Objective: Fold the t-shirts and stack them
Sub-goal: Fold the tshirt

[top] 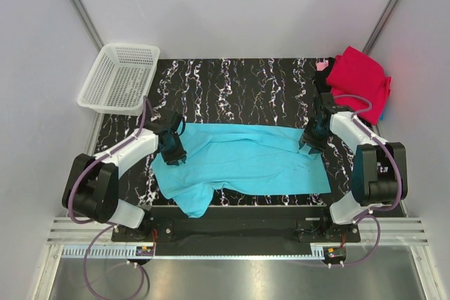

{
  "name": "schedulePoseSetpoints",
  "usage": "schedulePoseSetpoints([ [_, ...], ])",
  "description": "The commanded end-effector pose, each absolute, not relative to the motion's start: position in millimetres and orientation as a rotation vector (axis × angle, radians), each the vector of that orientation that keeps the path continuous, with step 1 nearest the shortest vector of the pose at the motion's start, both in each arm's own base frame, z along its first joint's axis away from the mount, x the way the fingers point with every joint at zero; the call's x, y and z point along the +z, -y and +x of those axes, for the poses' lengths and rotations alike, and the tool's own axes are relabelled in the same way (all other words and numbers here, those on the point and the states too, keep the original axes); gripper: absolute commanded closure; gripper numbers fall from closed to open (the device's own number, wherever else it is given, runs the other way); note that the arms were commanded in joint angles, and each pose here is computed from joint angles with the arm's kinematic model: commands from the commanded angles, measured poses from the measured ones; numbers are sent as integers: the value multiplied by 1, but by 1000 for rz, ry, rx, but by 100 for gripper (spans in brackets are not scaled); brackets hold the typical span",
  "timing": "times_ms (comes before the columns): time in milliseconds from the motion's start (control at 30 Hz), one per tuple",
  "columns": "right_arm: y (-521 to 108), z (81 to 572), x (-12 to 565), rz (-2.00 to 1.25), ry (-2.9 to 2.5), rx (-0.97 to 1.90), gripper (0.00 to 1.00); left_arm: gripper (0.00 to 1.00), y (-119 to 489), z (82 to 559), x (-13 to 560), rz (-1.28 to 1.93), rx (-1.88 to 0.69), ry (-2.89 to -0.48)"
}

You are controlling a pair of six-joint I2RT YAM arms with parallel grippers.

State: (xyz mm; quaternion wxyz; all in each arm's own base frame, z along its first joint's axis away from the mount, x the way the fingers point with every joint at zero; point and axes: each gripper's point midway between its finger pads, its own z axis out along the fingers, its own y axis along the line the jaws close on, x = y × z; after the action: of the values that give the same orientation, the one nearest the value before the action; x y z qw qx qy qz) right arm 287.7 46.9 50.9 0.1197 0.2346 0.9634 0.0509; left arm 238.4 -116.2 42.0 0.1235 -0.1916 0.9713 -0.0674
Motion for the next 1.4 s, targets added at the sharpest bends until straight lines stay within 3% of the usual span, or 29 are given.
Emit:
schedulePoseSetpoints([
  [0, -51, 291, 57, 639, -2794, 185, 53, 70, 102, 248, 45, -604, -95, -2748],
  [200, -51, 291, 55, 629, -2802, 184, 53, 70, 72, 246, 46, -644, 130, -2709],
  [467, -51, 290, 54, 615, -2807, 178, 52, 70, 64, 255, 38, -688, 191, -2718],
  [1367, -48, 288, 44, 617, -2834, 152, 50, 69, 76, 274, 46, -702, -37, -2681],
])
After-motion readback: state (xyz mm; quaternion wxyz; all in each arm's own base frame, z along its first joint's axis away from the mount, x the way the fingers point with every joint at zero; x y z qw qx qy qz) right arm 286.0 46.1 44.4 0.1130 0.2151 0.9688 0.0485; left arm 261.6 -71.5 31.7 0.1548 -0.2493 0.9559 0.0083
